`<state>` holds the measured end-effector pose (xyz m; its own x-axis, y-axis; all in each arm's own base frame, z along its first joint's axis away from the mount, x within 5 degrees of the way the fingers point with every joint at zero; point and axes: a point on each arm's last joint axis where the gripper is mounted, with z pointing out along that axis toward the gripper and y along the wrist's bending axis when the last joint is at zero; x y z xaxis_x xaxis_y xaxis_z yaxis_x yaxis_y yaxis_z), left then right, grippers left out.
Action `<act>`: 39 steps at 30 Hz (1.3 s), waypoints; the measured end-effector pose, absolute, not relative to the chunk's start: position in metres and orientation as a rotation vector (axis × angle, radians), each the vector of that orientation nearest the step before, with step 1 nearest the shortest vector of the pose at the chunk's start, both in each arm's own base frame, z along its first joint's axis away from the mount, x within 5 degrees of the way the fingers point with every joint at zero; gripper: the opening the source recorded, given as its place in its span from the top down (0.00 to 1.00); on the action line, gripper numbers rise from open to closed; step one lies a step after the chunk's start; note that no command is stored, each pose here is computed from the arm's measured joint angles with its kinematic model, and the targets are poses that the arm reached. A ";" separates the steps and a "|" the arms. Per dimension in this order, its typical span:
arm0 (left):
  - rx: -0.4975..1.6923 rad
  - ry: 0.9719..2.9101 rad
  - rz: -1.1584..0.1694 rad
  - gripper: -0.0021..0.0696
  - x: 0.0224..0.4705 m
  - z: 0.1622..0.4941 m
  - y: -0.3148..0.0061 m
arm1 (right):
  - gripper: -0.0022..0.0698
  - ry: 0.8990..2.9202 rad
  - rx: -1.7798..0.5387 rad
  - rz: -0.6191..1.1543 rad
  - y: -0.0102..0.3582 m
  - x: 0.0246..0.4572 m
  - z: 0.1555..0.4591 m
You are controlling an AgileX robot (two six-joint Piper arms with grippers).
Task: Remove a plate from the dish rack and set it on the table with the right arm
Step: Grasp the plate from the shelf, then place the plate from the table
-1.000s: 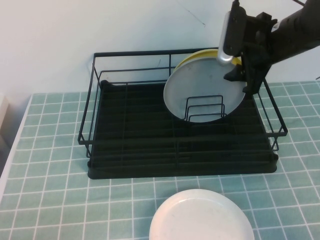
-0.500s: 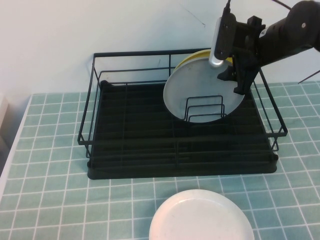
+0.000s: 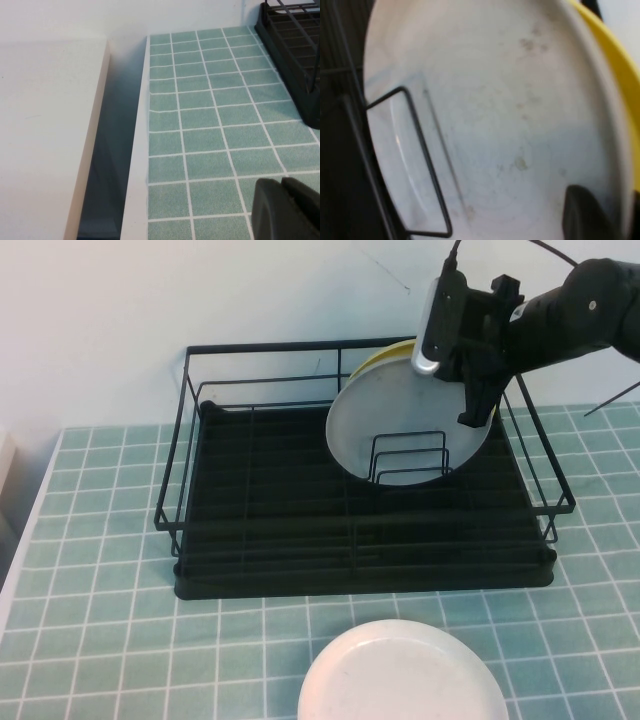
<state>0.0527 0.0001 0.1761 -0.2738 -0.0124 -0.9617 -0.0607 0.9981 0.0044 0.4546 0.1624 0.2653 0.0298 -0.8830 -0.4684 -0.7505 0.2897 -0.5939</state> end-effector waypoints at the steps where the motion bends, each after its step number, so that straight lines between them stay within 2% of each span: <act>1: -0.053 1.848 0.046 0.98 0.053 0.176 0.000 | 0.86 1.757 -1.471 -0.195 0.162 0.455 0.265; 4: -0.053 1.848 0.046 0.98 0.053 0.176 0.000 | 0.86 1.796 -1.435 -0.162 0.162 0.453 0.268; 8: -0.053 1.848 0.046 0.98 0.053 0.176 0.000 | 0.86 1.802 -1.416 -0.155 0.160 0.446 0.287; 13: -0.053 1.848 0.046 0.98 0.053 0.176 0.000 | 0.86 1.741 -1.367 -0.179 0.153 0.425 0.340; 18: -0.053 1.848 0.046 0.98 0.053 0.176 0.000 | 0.86 1.774 -1.261 -0.127 0.143 0.392 0.387; 24: -0.053 1.848 0.046 0.98 0.053 0.176 0.000 | 0.86 1.923 -1.043 0.046 0.127 0.336 0.439; 27: -0.053 1.848 0.046 0.98 0.053 0.176 0.000 | 0.86 2.061 -0.940 0.163 0.119 0.304 0.453; 29: -0.053 1.848 0.046 0.98 0.053 0.176 0.000 | 0.86 2.170 -0.885 0.269 0.116 0.284 0.450; 31: -0.053 1.848 0.046 0.98 0.053 0.176 0.000 | 0.86 2.275 -0.841 0.413 0.115 0.265 0.431; 36: -0.053 1.848 0.046 0.98 0.053 0.176 0.000 | 0.87 2.448 -0.678 0.812 0.123 0.228 0.342; 39: -0.053 1.848 0.046 0.98 0.053 0.176 0.000 | 0.87 2.535 -0.597 0.922 0.123 0.213 0.291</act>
<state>0.0527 0.0001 0.1761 -0.2738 -0.0124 -0.9617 -0.0607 0.9981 0.0044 0.2130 0.1231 0.2907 -0.8392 -0.2592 -0.4782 -0.5058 0.6950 0.5110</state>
